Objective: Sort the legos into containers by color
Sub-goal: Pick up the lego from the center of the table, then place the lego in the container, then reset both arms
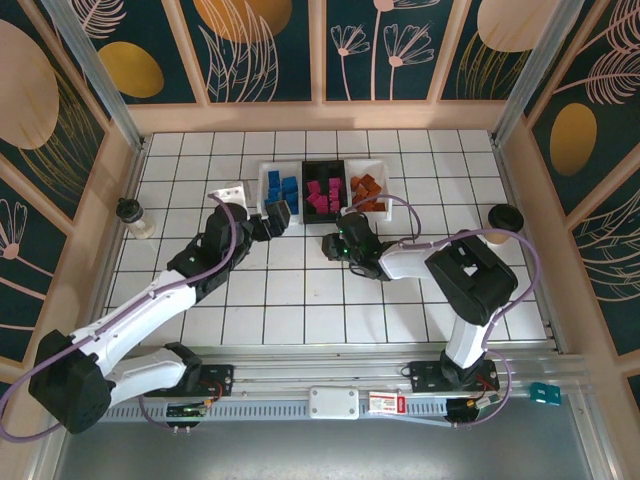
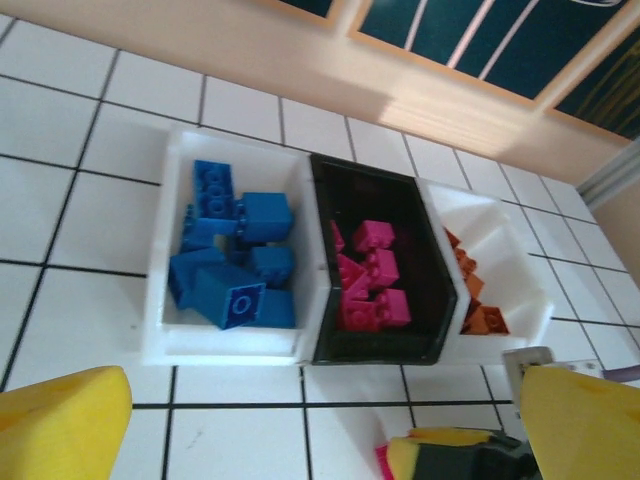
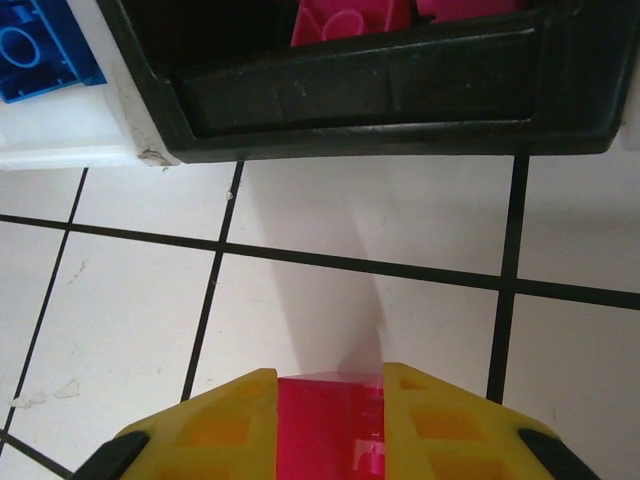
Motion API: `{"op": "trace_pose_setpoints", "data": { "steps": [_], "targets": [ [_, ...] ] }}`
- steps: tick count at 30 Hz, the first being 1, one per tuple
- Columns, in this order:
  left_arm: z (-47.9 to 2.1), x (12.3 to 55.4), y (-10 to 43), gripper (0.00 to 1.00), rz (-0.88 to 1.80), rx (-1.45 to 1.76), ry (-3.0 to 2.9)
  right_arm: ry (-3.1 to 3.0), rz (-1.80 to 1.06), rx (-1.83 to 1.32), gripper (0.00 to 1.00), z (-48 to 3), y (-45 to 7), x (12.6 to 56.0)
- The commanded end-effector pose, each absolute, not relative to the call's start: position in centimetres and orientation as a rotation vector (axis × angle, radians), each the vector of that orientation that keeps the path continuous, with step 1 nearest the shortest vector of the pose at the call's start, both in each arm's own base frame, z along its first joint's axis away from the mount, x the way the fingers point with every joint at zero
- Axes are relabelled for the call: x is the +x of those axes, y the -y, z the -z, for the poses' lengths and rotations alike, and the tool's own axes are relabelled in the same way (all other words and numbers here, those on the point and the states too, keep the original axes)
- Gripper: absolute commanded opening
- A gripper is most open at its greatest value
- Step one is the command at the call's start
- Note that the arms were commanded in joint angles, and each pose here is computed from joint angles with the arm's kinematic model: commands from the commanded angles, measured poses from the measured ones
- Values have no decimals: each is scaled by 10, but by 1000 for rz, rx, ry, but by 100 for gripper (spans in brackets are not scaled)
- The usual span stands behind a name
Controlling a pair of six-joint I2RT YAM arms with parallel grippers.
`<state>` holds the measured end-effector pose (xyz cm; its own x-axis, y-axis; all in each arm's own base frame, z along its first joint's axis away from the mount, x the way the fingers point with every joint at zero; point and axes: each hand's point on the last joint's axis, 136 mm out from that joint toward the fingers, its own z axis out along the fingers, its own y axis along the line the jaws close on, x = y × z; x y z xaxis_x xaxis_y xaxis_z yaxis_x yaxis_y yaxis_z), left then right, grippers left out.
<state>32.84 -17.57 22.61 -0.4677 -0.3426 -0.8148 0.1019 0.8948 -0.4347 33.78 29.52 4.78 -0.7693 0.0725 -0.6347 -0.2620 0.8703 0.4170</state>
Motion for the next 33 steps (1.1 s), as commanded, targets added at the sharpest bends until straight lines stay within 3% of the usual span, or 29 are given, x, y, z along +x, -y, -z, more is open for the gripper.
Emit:
{"op": "trace_pose_setpoints", "data": {
  "steps": [1,7,8,10,15,20,25,33],
  "targets": [
    [-224,322,158,99,474,-240,-1970,-2206,-692,-176,17,-114,-301,353],
    [-227,315,133,99,398,-298,-1902,-2103,-678,-132,21,-157,-295,406],
    [-228,315,129,99,383,-313,-1890,-2094,-693,-142,27,-160,-299,415],
    [-232,314,117,99,330,-344,-1861,-2105,-692,-139,51,-161,-301,433],
    [-243,318,110,99,254,-308,-1815,-1966,-696,-147,73,-215,-296,437],
    [-267,327,95,99,105,-303,-1736,-1798,-627,-75,78,-258,-253,410],
    [-277,350,76,99,-9,-275,-1687,-1712,-523,25,89,-264,-204,384],
    [-213,380,-5,98,-304,-303,-1725,-1760,-409,169,99,-242,-147,370]
  ]
}}
